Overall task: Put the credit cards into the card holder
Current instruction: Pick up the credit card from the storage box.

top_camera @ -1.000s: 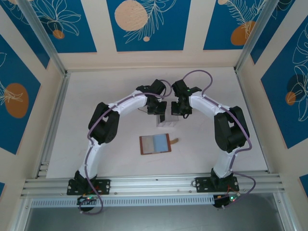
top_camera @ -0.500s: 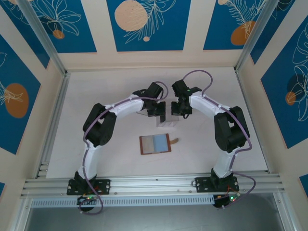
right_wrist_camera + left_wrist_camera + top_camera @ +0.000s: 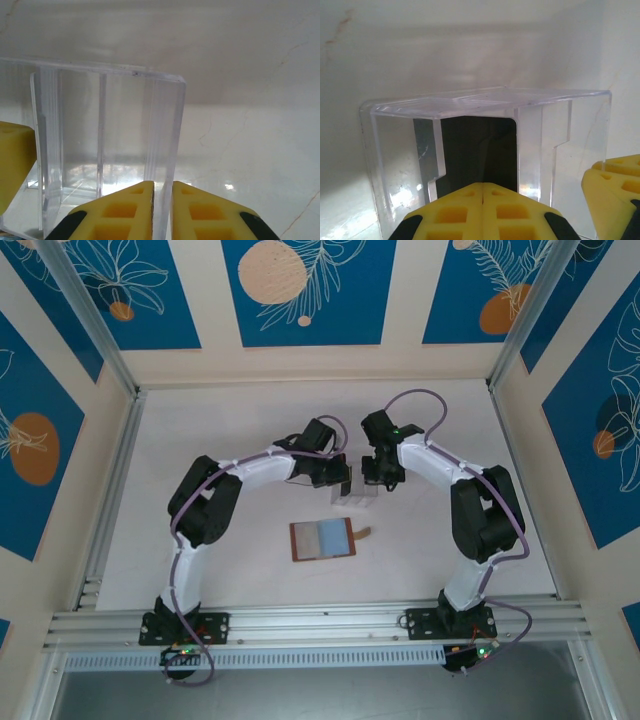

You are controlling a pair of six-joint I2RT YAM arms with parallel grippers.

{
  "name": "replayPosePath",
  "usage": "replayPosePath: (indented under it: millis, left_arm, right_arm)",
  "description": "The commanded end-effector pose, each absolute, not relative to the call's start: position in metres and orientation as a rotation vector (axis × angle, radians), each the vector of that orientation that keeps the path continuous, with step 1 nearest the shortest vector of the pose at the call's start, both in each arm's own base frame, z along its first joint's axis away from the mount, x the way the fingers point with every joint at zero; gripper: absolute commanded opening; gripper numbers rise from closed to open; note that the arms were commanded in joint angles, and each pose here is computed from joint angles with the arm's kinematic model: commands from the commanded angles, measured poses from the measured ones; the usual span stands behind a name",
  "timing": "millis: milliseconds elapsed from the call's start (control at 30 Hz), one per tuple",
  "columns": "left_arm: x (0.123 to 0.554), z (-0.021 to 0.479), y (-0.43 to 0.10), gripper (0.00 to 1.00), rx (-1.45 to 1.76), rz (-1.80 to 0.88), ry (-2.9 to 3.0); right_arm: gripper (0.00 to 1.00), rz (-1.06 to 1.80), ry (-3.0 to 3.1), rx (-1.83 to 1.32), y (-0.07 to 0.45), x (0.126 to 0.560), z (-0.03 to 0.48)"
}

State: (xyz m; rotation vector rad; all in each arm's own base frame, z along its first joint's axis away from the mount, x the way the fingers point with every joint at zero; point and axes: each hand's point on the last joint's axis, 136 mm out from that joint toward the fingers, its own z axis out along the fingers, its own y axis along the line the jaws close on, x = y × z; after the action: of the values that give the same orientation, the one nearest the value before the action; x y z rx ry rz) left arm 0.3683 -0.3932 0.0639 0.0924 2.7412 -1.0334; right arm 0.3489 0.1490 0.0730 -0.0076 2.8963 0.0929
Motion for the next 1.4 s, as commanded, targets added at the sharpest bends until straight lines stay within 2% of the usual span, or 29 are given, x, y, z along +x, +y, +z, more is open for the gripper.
replayPosePath:
  millis: [0,167,400,733,1367]
  left_arm:
    - [0.347,0.058,-0.404,0.00,0.112,-1.140,2.780]
    - [0.346,0.062,-0.405,0.00,0.096,-1.193,2.765]
    - [0.345,0.065,-0.406,0.00,0.088,-1.222,2.752]
    - [0.346,0.067,-0.407,0.00,0.075,-1.258,2.742]
    - [0.347,0.075,-0.415,0.00,0.069,-1.345,2.711]
  right_arm:
    - [0.18,0.218,2.919,-0.026,0.163,0.339,0.075]
    - [0.20,0.215,2.922,-0.021,0.161,0.339,0.074]
    - [0.29,0.149,2.886,0.010,0.151,0.343,0.083]
    - [0.30,0.159,2.816,0.025,0.149,0.348,0.102]
    - [0.33,0.213,2.827,0.049,0.149,0.346,0.101]
